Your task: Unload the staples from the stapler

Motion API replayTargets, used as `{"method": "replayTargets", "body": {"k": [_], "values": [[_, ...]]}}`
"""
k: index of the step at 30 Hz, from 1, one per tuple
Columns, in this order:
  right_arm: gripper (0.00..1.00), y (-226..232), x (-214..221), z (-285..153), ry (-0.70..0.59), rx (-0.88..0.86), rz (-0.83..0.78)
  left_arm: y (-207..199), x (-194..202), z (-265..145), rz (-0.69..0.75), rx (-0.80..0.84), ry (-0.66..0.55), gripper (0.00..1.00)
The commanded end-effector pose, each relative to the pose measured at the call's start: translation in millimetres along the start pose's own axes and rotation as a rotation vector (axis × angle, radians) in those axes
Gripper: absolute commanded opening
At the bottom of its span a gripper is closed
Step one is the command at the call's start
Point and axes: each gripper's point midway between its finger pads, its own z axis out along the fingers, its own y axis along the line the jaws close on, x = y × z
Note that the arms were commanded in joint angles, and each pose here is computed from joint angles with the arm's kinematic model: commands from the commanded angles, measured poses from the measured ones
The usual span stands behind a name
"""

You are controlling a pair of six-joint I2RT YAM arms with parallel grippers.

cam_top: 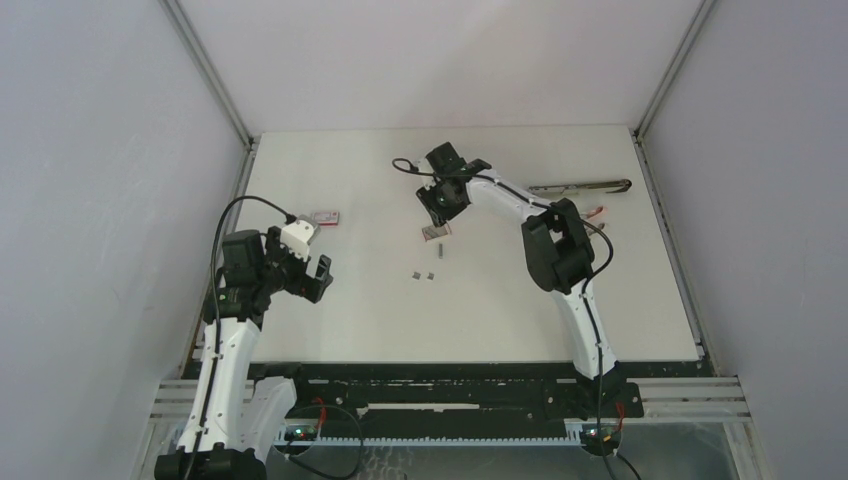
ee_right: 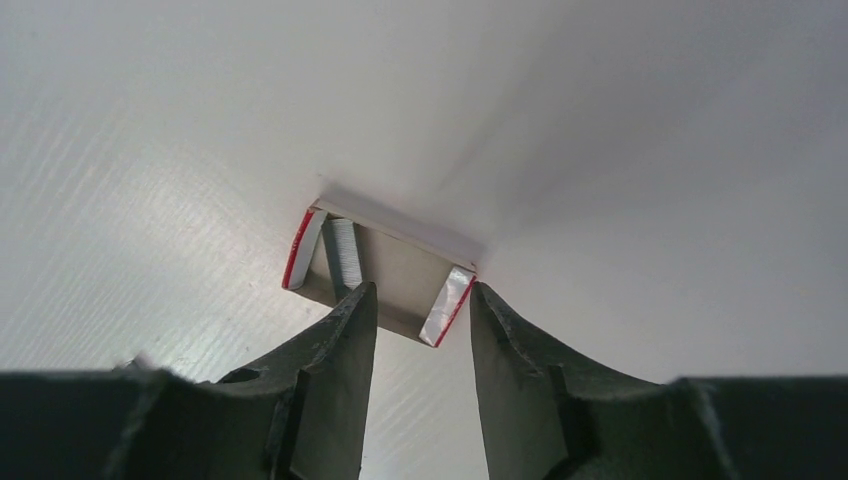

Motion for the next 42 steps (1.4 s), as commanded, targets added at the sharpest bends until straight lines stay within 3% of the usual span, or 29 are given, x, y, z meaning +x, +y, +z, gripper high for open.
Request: {"method": "replayTargets", "body": {"k": [1,25,38,42], "values": [[0.39,11.2,-19.9,-7.5,-0.056,-0.037,-0.035,0.4,-0.2,2.6,-0.011,0.004,-0.013,1.0],[0.23,22.1,-13.0,9.4,-0.012,-0.073,-0.041,0.5,-0.3,2.2,-0.009,0.003,-0.015,1.0],[0.21,23.6,-10.0,14.3,0.003,-0.064,-0.044,0.6,0.0,2.0,-0.009,0.001,-0.015,1.0],[0.12,24.3,-10.3,14.9,0.007,-0.059,-0.045,0.4,-0.1,1.8,-0.008,0.002,-0.016,1.0]]}}
